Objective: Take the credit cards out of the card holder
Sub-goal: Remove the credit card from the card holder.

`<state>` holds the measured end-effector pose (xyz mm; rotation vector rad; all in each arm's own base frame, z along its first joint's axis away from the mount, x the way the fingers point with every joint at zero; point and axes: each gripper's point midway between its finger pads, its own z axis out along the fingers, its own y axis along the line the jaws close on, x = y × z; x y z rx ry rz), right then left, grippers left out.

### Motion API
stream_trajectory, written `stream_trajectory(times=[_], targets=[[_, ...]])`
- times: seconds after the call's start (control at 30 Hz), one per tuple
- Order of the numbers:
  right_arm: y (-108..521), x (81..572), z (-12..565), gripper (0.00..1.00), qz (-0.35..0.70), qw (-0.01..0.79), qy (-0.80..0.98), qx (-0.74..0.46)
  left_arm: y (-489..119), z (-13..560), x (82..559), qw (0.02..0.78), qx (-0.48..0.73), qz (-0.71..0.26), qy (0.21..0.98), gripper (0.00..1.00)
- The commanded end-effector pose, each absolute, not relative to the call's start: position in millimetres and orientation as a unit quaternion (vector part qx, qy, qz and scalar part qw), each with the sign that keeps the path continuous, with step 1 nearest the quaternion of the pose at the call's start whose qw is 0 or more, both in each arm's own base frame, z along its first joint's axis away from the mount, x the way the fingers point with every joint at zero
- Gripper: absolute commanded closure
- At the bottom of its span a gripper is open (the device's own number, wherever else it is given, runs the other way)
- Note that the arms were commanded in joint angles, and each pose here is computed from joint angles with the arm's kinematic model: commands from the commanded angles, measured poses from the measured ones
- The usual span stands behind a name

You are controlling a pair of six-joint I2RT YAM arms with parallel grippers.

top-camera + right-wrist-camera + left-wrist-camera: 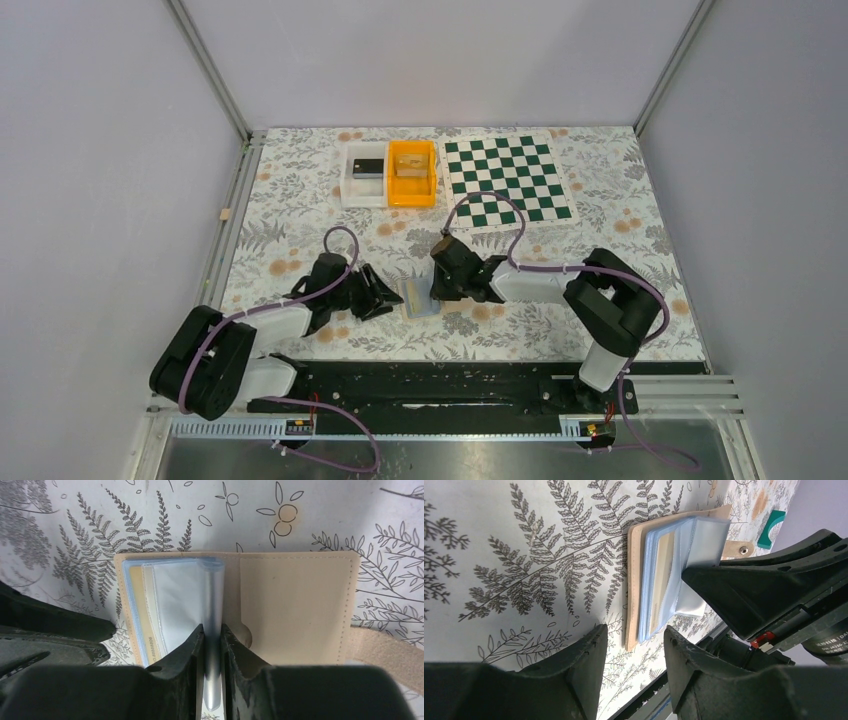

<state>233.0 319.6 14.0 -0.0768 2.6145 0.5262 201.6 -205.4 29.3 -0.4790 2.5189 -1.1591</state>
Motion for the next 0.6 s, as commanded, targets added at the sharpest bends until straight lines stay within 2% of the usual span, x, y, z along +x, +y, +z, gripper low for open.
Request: stream_trajectory(times=[0.0, 0.2, 0.33, 0.57], targets=[[325, 225, 10, 0.80, 0.258, 0.211, 0.943, 0.005, -199, 10, 198, 0.168, -0.171, -0.372, 0.897, 0.55], [320, 221, 5, 0.84, 0.285, 0.200, 0.937, 0.031, -203, 8, 196, 0.164, -0.164, -0.371, 0.899, 0.58], [318, 221, 5, 0.85, 0.293, 0.199, 0.934, 0.038, -205, 18, 201, 0.175, -0.164, -0.372, 0.897, 0.65], [316, 218, 2, 0.85, 0.301, 0.193, 0.933, 0.043, -212, 57, 215, 0.216, -0.158, -0.387, 0.882, 0.64]])
